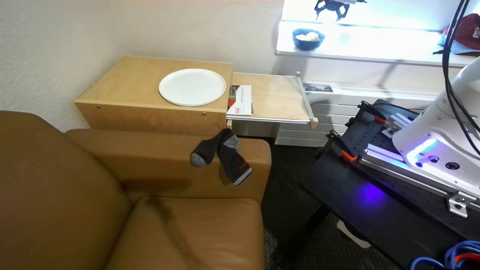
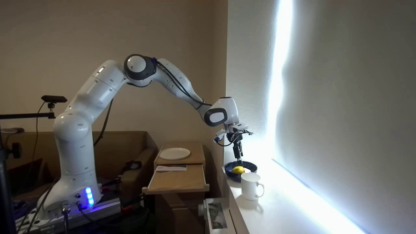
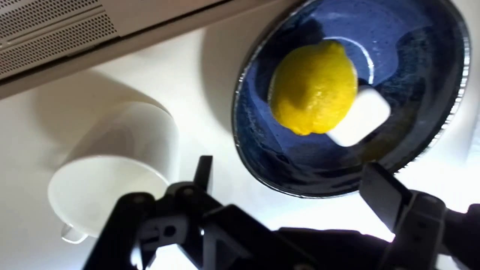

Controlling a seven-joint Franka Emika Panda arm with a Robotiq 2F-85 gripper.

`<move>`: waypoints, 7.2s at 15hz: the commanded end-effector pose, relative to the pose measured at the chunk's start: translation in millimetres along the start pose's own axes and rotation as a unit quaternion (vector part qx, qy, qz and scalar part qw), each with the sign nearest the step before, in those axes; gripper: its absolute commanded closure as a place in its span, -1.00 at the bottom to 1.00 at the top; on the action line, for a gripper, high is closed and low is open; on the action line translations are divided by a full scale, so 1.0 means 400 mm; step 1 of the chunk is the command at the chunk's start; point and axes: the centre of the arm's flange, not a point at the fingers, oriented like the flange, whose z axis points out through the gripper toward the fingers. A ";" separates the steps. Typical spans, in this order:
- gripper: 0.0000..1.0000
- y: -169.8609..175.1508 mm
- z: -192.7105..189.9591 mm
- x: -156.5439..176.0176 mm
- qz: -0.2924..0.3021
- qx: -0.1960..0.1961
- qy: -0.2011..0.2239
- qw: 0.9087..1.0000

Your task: Take the lemon out of the blue bowl and put it on the plate

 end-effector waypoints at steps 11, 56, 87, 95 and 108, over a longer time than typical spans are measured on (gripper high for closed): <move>-1.00 -0.145 -0.039 -0.053 -0.039 0.001 -0.024 0.999; -1.00 -0.083 0.200 -0.079 -0.006 -0.010 -0.022 1.000; 0.17 0.077 -0.417 -0.255 -0.256 0.128 -0.127 0.950; 0.17 -0.031 -0.382 -0.299 -0.314 0.119 -0.155 0.929; 0.17 -0.497 -0.494 -0.901 -0.574 0.081 -0.139 0.803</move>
